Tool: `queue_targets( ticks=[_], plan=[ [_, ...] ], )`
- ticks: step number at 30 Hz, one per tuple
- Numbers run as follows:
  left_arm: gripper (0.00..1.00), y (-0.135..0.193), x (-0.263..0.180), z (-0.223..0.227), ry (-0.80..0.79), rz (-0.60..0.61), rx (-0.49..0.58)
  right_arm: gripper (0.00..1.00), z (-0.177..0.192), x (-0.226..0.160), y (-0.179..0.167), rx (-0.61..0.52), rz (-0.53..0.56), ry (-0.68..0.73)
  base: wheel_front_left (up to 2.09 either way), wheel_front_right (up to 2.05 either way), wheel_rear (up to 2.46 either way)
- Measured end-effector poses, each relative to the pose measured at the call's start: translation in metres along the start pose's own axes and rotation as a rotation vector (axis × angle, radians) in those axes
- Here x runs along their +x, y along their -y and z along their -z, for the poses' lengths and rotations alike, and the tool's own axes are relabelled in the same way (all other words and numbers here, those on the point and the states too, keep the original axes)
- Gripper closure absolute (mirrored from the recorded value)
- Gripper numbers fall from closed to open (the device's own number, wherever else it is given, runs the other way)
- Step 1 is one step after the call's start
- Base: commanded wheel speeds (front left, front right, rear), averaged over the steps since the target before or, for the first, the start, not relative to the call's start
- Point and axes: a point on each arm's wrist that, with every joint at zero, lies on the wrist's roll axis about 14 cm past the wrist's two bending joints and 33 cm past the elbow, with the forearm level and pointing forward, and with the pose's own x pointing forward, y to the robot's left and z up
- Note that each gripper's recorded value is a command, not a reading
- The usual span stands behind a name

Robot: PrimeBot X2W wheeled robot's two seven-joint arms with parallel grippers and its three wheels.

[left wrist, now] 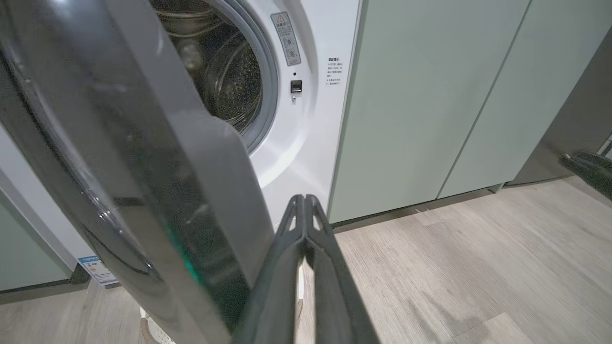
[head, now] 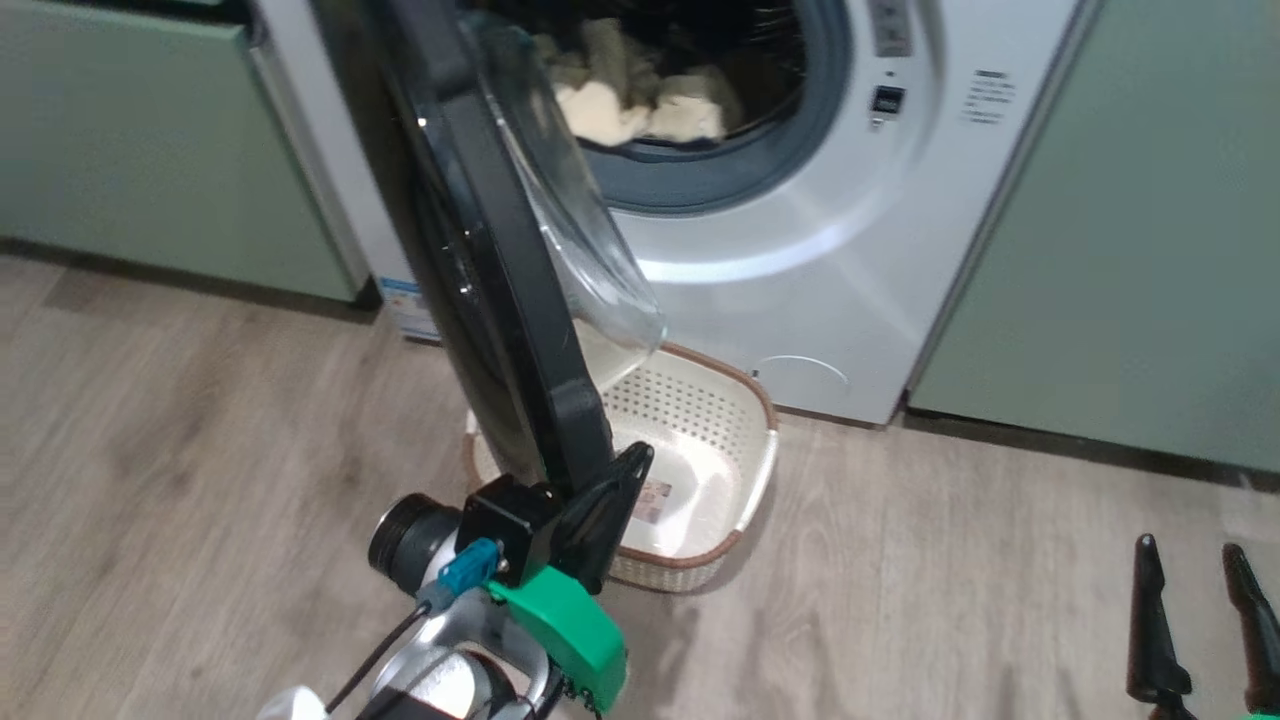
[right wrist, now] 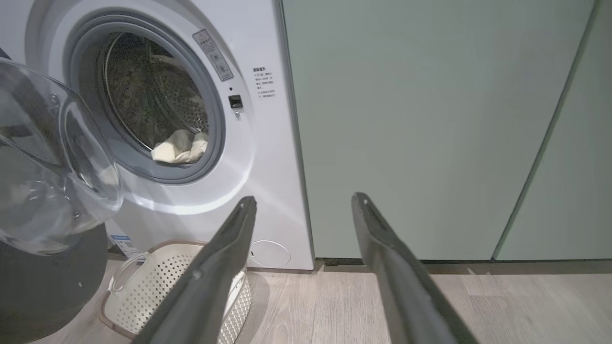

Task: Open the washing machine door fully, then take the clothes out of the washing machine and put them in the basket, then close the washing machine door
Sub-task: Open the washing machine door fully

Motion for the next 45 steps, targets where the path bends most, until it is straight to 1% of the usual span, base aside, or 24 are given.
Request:
queue_targets(
  ticks=[12, 29, 38, 45],
  plan=[
    [1.0, -0.035, -0.022, -0.004, 0.014, -0.112, 0.022, 0.0, 0.004, 0.016, -0.028, 0.007, -0.093, -0.008, 0.0, 0.0, 0.0],
    [1.0, -0.087, -0.062, -0.015, 0.047, -0.32, 0.039, 0.0, 0.019, 0.033, -0.075, 0.016, -0.244, -0.053, 0.0, 0.0, 0.0],
    [1.0, -0.122, -0.087, -0.017, 0.07, -0.472, 0.055, 0.0, 0.027, 0.043, -0.099, 0.025, -0.316, -0.074, 0.0, 0.0, 0.0],
    [1.0, -0.153, -0.103, -0.015, 0.081, -0.587, 0.051, 0.0, 0.03, 0.044, -0.104, 0.028, -0.331, -0.082, 0.0, 0.0, 0.0]
  ],
)
